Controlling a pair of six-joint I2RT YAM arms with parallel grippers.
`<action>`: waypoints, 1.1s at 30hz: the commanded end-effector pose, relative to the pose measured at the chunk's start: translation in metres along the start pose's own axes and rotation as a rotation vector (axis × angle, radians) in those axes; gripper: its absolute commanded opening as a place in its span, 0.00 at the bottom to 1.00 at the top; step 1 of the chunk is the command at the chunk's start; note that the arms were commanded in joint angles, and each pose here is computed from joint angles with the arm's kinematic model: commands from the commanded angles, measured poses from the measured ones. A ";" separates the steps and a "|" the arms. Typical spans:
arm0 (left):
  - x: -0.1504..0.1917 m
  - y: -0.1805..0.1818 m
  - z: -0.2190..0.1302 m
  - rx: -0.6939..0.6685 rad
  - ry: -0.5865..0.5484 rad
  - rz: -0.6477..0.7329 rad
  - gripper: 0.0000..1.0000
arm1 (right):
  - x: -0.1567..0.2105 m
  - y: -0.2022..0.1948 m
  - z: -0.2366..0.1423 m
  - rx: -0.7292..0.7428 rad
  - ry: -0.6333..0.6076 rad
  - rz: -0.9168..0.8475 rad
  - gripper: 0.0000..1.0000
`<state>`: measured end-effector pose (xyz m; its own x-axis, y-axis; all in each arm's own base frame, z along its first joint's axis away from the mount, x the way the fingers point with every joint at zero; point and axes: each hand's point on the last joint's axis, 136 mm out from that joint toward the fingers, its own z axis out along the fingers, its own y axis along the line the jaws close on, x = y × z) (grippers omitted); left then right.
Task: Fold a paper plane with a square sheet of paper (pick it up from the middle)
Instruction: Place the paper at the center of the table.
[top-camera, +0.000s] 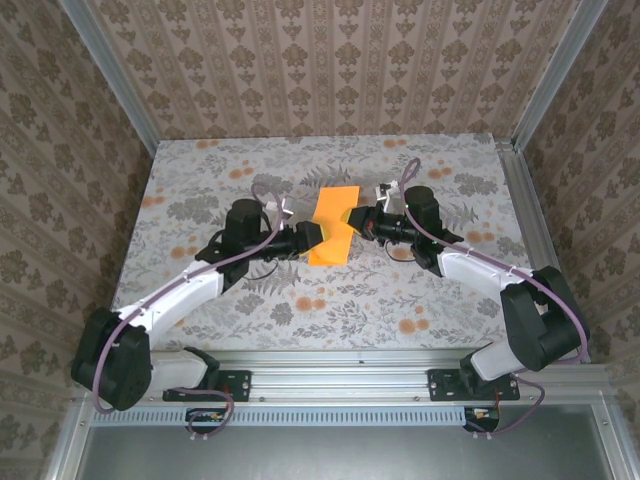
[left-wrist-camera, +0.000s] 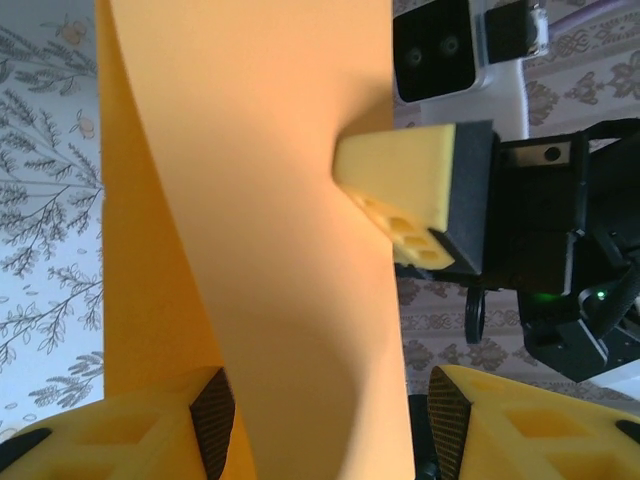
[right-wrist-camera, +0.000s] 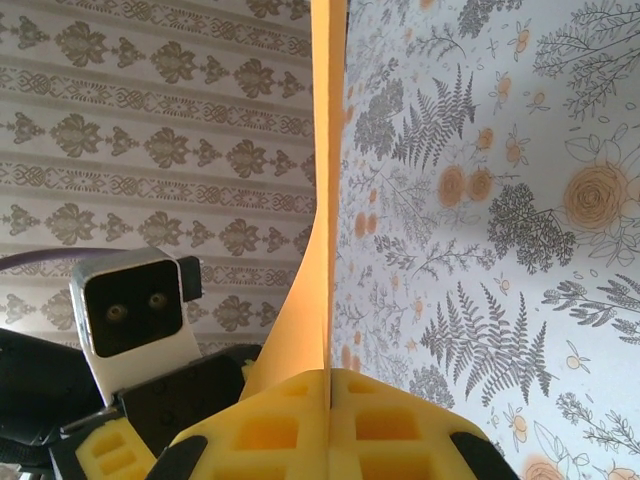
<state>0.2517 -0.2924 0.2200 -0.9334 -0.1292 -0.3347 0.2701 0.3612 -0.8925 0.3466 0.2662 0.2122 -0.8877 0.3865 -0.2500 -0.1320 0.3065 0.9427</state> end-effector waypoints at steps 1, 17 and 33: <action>-0.010 -0.017 -0.001 0.046 0.003 0.044 0.57 | 0.009 0.005 0.002 -0.033 0.040 -0.016 0.00; 0.000 0.002 -0.005 -0.017 0.046 0.019 0.38 | 0.004 0.001 0.003 -0.013 0.028 -0.023 0.00; 0.034 0.042 -0.010 -0.117 0.111 -0.038 0.02 | 0.004 -0.016 0.018 0.003 0.034 0.002 0.00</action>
<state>0.2354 -0.2770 0.1869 -0.9602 -0.0682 -0.2708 0.2145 0.4408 -0.8716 0.3448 0.2750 0.1883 -0.9147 0.3462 -0.2083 -0.0949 0.3171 0.9436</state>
